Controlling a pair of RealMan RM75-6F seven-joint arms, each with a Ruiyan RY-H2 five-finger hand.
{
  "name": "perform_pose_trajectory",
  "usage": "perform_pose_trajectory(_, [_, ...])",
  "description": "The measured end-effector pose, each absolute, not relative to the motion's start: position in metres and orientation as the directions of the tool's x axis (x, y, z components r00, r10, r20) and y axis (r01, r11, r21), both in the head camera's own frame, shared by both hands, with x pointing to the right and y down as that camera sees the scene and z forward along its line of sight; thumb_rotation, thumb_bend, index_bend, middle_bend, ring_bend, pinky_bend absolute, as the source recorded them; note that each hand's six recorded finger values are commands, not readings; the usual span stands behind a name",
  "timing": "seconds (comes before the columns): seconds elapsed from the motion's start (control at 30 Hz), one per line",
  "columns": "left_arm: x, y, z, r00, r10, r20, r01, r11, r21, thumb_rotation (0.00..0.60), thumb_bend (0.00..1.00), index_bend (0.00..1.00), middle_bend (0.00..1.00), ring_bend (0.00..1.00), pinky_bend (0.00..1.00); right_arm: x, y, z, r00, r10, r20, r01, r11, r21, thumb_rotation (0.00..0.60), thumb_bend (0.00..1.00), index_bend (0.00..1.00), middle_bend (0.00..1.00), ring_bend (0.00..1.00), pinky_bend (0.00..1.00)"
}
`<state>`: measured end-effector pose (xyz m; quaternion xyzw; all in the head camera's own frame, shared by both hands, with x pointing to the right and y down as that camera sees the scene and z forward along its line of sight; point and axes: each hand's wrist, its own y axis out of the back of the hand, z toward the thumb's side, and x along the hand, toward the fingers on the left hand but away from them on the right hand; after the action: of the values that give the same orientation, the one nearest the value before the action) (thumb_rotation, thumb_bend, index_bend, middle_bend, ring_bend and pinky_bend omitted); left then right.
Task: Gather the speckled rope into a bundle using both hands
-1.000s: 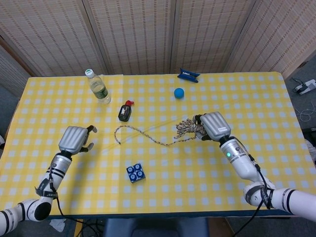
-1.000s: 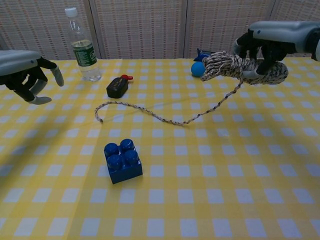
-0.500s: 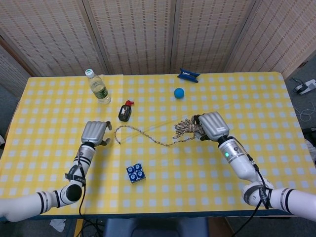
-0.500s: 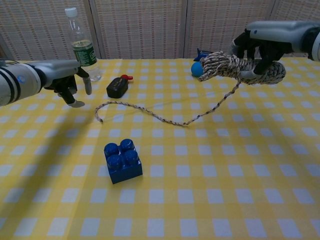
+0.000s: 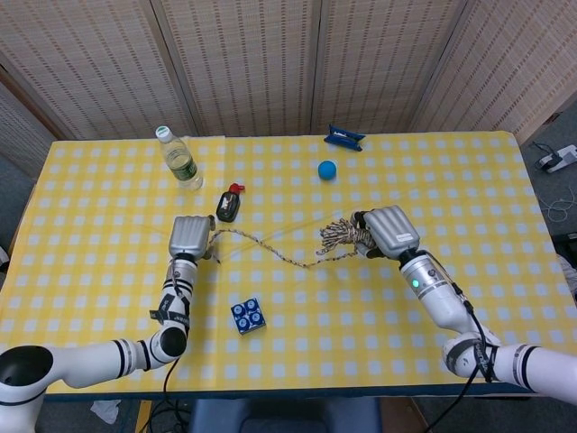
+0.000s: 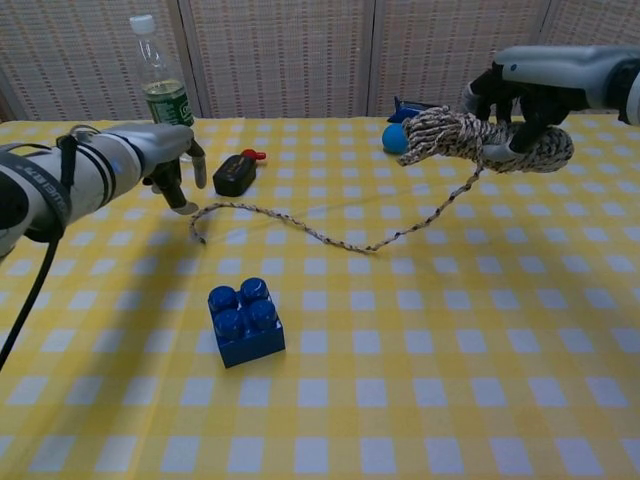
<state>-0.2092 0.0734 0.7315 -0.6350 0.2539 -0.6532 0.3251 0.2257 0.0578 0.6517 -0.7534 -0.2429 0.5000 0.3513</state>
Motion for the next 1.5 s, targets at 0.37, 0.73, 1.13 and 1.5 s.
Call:
perform_pose_trajectory(0.37, [-0.196, 0.084, 0.745, 0.02, -0.754, 0.657, 0.16, -0.646, -0.746, 0.6, 0.31, 0.45, 0.91, 0.84, 0.91, 0.23, 0.06, 0.656, 0.379, 0.708, -0.596, 0.021, -0.651, -0.759, 0.6, 0.56, 0.58, 0.56, 0.51, 0.67])
perform_pose_trajectory(0.73, [-0.204, 0.084, 0.756, -0.024, -0.759, 0.651, 0.25, -0.635, -0.731, 0.6, 0.31, 0.45, 0.91, 0.85, 0.91, 0.232, 0.062, 0.658, 0.379, 0.703, -0.602, 0.023, -0.657, -0.753, 0.6, 0.56, 0.58, 0.56, 0.51, 0.67])
perform_pose_trajectory(1.13, [-0.227, 0.079, 0.757, -0.088, -0.761, 0.643, 0.337, -0.63, -0.7, 0.6, 0.31, 0.46, 0.92, 0.85, 0.91, 0.233, 0.058, 0.658, 0.376, 0.709, -0.597, 0.039, -0.655, -0.754, 0.6, 0.56, 0.59, 0.56, 0.52, 0.67])
perform_pose_trajectory(1.5, [-0.216, 0.075, 0.75, -0.064, -0.747, 0.662, 0.231, -0.656, -0.718, 0.6, 0.31, 0.5, 0.92, 0.85, 0.91, 0.24, 0.047, 0.654, 0.349, 0.728, -0.59, 0.083, -0.651, -0.754, 0.6, 0.56, 0.59, 0.56, 0.52, 0.67])
